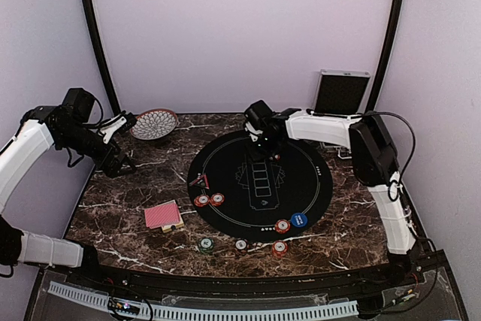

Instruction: Distribute texas hold em gaming equipment

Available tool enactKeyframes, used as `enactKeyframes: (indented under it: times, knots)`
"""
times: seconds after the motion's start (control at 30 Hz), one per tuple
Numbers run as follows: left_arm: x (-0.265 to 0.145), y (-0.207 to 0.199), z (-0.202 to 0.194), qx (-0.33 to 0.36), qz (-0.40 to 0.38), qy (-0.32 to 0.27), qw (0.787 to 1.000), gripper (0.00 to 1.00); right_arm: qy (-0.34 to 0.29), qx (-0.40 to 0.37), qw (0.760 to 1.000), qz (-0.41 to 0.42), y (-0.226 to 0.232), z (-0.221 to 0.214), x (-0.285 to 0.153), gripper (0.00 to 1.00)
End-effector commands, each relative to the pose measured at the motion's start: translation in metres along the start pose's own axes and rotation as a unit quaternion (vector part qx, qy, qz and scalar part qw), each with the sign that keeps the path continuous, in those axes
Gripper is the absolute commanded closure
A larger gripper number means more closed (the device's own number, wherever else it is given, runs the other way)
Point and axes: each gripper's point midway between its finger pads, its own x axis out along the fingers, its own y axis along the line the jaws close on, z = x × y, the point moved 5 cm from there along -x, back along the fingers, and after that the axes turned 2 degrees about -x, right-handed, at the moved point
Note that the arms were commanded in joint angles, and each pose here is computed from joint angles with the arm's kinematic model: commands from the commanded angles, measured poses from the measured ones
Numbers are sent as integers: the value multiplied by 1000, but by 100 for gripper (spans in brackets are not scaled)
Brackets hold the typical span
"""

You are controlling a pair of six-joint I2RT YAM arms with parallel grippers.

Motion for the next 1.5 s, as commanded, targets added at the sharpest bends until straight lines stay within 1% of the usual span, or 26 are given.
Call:
enactKeyframes:
  times: [0.0, 0.1, 0.17, 0.3, 0.4, 0.6, 0.73, 0.93, 1.23, 1.47]
  knots:
    - [-8, -5, 0, 3, 2, -7, 1000, 1, -67, -45, 996, 23, 45, 3, -83, 34]
    - [-8, -5, -1, 5, 2, -7, 1000, 1, -59, -86, 994, 36, 77, -34, -107, 25]
    - [-8, -5, -1, 5, 2, -6, 1000, 1, -50, -112, 991, 61, 101, -62, -123, 21]
    - [-9, -6, 0, 7, 0, -8, 1000, 1, -25, -144, 983, 108, 134, -113, -147, 18]
    - [-9, -7, 0, 5, -2, -10, 1000, 1, 0, -170, 976, 137, 153, -147, -156, 17]
    - [-9, -7, -1, 5, -3, -9, 1000, 1, 49, -202, 962, 179, 173, -191, -156, 15]
    - [-10, -7, 0, 5, -2, -9, 1000, 1, 63, -221, 952, 200, 184, -205, -154, 13]
    - [-12, -8, 1, 3, -4, -10, 1000, 1, 69, -241, 947, 203, 193, -209, -145, 14]
    - [-14, -9, 0, 6, 0, -9, 1000, 1, 77, -257, 945, 189, 198, -208, -130, 23]
    - [-13, -8, 0, 6, 0, -9, 1000, 1, 74, -257, 944, 191, 199, -207, -131, 32]
